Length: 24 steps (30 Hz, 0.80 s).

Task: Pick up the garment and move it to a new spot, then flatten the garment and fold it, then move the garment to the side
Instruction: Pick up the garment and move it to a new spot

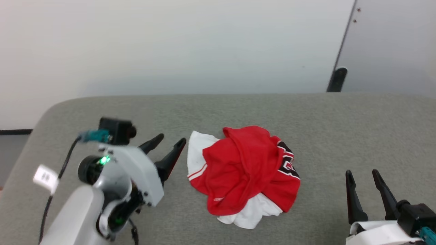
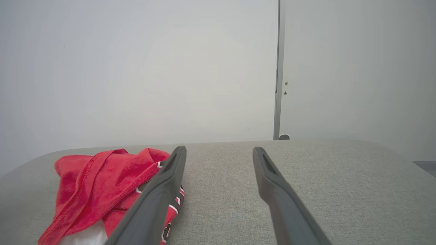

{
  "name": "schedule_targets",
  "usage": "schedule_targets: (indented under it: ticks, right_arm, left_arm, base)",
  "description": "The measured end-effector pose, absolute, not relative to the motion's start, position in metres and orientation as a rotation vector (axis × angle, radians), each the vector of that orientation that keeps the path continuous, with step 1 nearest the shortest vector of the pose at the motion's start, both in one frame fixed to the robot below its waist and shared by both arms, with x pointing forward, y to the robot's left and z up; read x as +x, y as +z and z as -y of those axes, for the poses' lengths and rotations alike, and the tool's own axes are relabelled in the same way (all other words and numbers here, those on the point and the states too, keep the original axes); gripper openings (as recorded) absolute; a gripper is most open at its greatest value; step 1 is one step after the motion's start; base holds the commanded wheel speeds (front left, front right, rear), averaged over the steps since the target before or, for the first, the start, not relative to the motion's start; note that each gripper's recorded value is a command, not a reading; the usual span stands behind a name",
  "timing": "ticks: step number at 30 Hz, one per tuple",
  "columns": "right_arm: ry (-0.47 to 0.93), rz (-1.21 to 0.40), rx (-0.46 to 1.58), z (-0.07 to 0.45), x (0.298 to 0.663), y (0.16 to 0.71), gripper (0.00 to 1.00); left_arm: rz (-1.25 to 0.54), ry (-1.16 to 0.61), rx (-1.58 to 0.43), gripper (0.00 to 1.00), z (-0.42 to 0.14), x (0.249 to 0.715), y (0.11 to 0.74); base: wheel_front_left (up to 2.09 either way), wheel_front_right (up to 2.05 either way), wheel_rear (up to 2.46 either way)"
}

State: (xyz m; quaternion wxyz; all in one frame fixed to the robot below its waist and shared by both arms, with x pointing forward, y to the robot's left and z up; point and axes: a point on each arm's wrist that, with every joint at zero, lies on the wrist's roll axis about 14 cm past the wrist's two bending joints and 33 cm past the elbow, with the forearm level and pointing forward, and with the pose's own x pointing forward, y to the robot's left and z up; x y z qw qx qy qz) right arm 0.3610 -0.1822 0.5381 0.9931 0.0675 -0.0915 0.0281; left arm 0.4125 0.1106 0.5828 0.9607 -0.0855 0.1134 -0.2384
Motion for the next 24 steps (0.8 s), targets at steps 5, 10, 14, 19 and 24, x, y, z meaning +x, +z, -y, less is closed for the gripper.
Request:
schedule_targets:
  ticks: [5,10,14,19,24]
  right_arm:
    - [0.086,0.181,0.134,0.173,0.361,0.538,1.00]
    - [0.105,0.176,0.133,0.166,0.362,0.537,1.00]
    - [0.117,0.163,0.131,0.162,0.360,0.533,1.00]
    - [0.135,0.164,0.131,0.157,0.359,0.534,1.00]
    - [0.159,0.163,0.134,0.148,0.360,0.534,1.00]
  left_arm:
    - [-0.081,-0.395,-0.215,1.00,-0.141,0.394,0.585]
    - [0.023,-0.292,-0.193,1.00,-0.173,0.375,0.578]
    - [0.117,-0.200,-0.159,1.00,-0.199,0.359,0.574]
    - [0.150,-0.089,-0.177,1.00,-0.223,0.337,0.555]
    - [0.151,-0.018,-0.182,1.00,-0.240,0.324,0.545]
  base:
    - [0.00,0.00,0.00]
    - [0.00,0.00,0.00]
    - [0.00,0.00,0.00]
    - [0.00,0.00,0.00]
    - [0.00,0.00,0.00]
